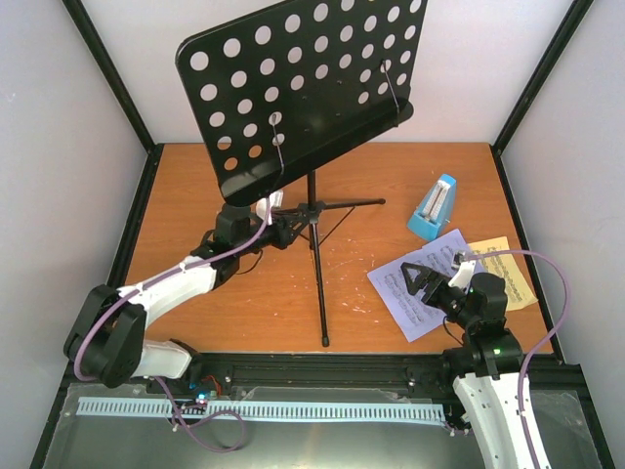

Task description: Pack up the instrument practice props

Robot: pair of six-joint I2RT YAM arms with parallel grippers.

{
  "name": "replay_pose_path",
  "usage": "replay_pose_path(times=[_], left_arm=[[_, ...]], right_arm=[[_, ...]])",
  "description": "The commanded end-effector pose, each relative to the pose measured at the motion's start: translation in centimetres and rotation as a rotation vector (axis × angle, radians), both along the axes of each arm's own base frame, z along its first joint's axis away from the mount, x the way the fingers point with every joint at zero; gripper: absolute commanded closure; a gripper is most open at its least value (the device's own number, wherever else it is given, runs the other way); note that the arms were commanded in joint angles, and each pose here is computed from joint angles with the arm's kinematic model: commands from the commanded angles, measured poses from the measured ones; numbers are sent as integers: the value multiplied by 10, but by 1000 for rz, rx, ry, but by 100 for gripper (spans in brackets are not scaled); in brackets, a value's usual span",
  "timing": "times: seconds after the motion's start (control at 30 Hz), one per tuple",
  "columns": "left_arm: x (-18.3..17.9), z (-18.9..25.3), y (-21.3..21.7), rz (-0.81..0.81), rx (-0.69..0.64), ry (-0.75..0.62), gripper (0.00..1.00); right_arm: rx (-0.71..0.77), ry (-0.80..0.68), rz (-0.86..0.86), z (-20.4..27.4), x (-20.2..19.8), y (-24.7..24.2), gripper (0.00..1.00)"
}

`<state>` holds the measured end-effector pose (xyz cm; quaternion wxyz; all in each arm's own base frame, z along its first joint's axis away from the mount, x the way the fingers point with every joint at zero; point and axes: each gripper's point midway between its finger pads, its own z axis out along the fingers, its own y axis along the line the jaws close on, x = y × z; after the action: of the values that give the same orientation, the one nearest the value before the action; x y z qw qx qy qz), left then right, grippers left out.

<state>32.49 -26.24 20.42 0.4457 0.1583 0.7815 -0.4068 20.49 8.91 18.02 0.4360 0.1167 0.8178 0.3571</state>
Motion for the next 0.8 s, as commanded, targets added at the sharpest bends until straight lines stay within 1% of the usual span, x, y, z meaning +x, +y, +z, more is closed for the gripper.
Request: replay_pose_path(times=[0.0, 0.07, 0.13, 0.2, 0.27, 0.33, 0.37, 0.4, 0.43, 0.47, 0.53, 0.57, 0.6, 0.67, 0.73, 0.77], left_arm=[[-15, 4, -4, 23, -192, 302, 94], [-21, 4, -7, -1, -245, 366, 93], [-27, 6, -10, -34, -293, 410, 89], [-30, 9, -13, -63, -324, 439, 89], [-31, 10, -13, -79, -334, 448, 88], [-30, 12, -11, -72, -328, 432, 82], [-29, 14, -9, -64, -324, 418, 76], [-28, 16, -6, -55, -321, 401, 68], [-28, 20, -3, -53, -321, 374, 56], [-28, 25, 0, -53, -320, 345, 45], [-25, 36, 12, -23, -307, 278, 28], [-23, 41, 20, 11, -293, 238, 22], [-21, 45, 28, 53, -270, 196, 16], [-18, 55, 44, 124, -214, 94, 9], [-20, 62, 51, 135, -151, -14, 5], [-21, 65, 51, 120, -124, -58, 5]], right_arm=[[2, -5, -3, -5, 2, 0, 0], [7, 2, -2, -6, 2, 0, 0], [6, 3, 0, -7, 2, 0, 0], [3, 3, 0, -7, 1, 0, 0], [1, 1, 1, -6, 1, 0, 0], [-3, 2, 0, -6, 0, 0, 0], [-4, 2, -1, -6, -1, -1, 0], [-4, 1, -3, -6, -1, -1, 0], [-4, -1, -1, -6, -1, -1, 0], [-4, -4, -4, -5, -1, -1, 0], [-5, -9, -4, -3, -2, -1, 0], [-7, -12, -4, -1, -2, -2, 0], [-11, -14, -4, -1, -2, -2, 0], [-19, -16, -4, 1, -3, -2, 0], [-23, -19, -1, 1, -3, -2, 0], [-25, -20, 0, 1, -2, -2, 0]])
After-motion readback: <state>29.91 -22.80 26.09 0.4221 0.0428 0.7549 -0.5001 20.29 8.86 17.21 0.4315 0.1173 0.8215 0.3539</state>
